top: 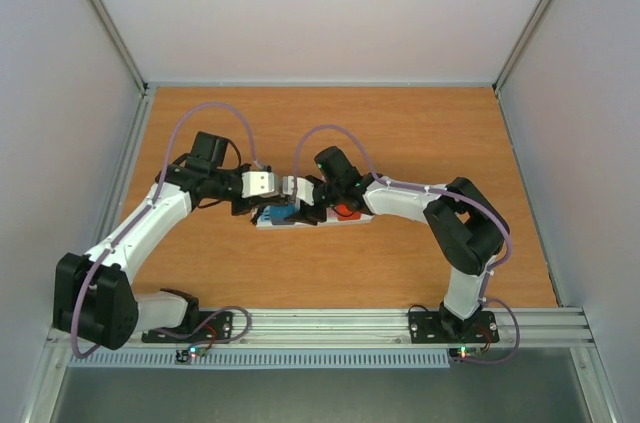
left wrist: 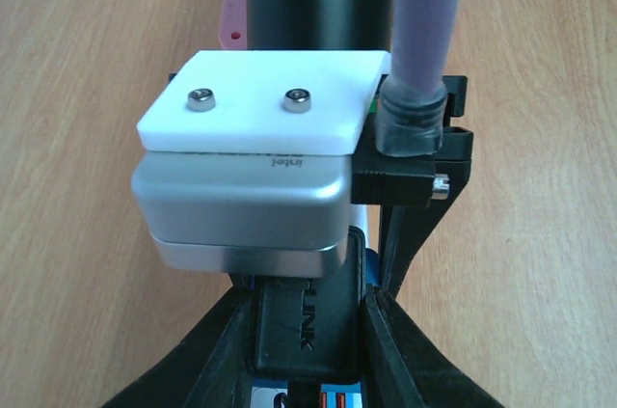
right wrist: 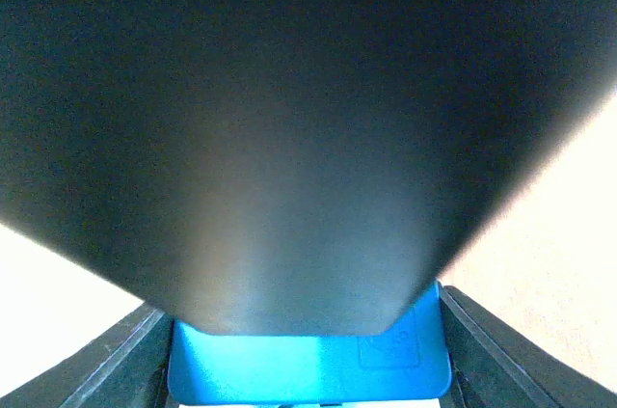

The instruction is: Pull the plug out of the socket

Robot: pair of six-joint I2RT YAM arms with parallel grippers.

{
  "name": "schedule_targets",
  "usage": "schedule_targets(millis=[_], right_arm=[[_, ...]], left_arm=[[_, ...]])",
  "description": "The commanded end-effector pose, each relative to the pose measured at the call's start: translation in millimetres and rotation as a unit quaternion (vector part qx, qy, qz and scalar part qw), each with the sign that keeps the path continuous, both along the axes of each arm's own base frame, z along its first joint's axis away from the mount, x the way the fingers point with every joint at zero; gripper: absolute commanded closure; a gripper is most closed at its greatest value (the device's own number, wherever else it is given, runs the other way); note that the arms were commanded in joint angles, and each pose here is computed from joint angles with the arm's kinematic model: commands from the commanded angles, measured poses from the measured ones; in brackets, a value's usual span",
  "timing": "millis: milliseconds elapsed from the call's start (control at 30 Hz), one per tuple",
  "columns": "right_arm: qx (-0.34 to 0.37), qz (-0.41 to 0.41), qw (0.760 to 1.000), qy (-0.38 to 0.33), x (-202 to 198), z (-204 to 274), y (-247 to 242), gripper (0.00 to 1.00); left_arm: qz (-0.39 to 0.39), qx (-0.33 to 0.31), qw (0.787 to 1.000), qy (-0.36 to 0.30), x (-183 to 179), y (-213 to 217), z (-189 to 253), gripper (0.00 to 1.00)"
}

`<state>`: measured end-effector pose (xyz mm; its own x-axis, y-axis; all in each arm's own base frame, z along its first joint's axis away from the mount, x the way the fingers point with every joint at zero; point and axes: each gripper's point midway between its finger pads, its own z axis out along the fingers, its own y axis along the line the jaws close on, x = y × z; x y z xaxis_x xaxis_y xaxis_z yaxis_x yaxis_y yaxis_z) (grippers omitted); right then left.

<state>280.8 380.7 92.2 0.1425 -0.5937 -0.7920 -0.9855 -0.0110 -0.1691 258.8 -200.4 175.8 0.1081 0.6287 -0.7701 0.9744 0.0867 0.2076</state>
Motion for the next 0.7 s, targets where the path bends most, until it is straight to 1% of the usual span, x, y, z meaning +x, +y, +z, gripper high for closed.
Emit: schedule_targets(millis=[0, 100, 167, 233, 267, 500, 667], right_arm=[[-0.033, -0.011, 0.999, 0.002, 1.5, -19.3, -10.6, 0.75], [-0.028, -0.011, 1.000, -0.003, 2.2, -14.4, -9.4, 0.66], [-0.021, -0.011, 1.000, -0.005, 3.2, -7.6, -7.7, 0.61], [-0.012, -0.010, 1.000, -0.006, 3.9, 1.7, -4.2, 0.53], [-0.008, -0.009, 1.000, -0.005, 4.2, 6.1, -2.9, 0.48], [0.026, -0.004, 1.000, -0.016, 3.7, 41.3, 8.9, 0.22], [0.051, -0.002, 0.999, -0.017, 0.8, 64.1, 15.6, 0.09]], left_arm=[[-0.021, 0.001, 1.000, -0.014, -4.1, -1.1, -0.5, 0.88], [-0.014, 0.013, 1.000, -0.010, -5.1, 2.9, -5.7, 0.89], [-0.002, 0.007, 1.000, 0.007, -3.7, 5.9, -4.3, 0.89], [0.010, -0.005, 1.000, 0.020, -0.7, 8.8, 1.3, 0.89], [0.020, -0.013, 0.999, 0.027, 1.9, 10.8, 4.5, 0.89], [0.101, -0.052, 0.991, 0.065, 29.6, 35.5, 28.7, 0.89], [0.165, -0.075, 0.980, 0.080, 52.7, 63.0, 40.0, 0.88]])
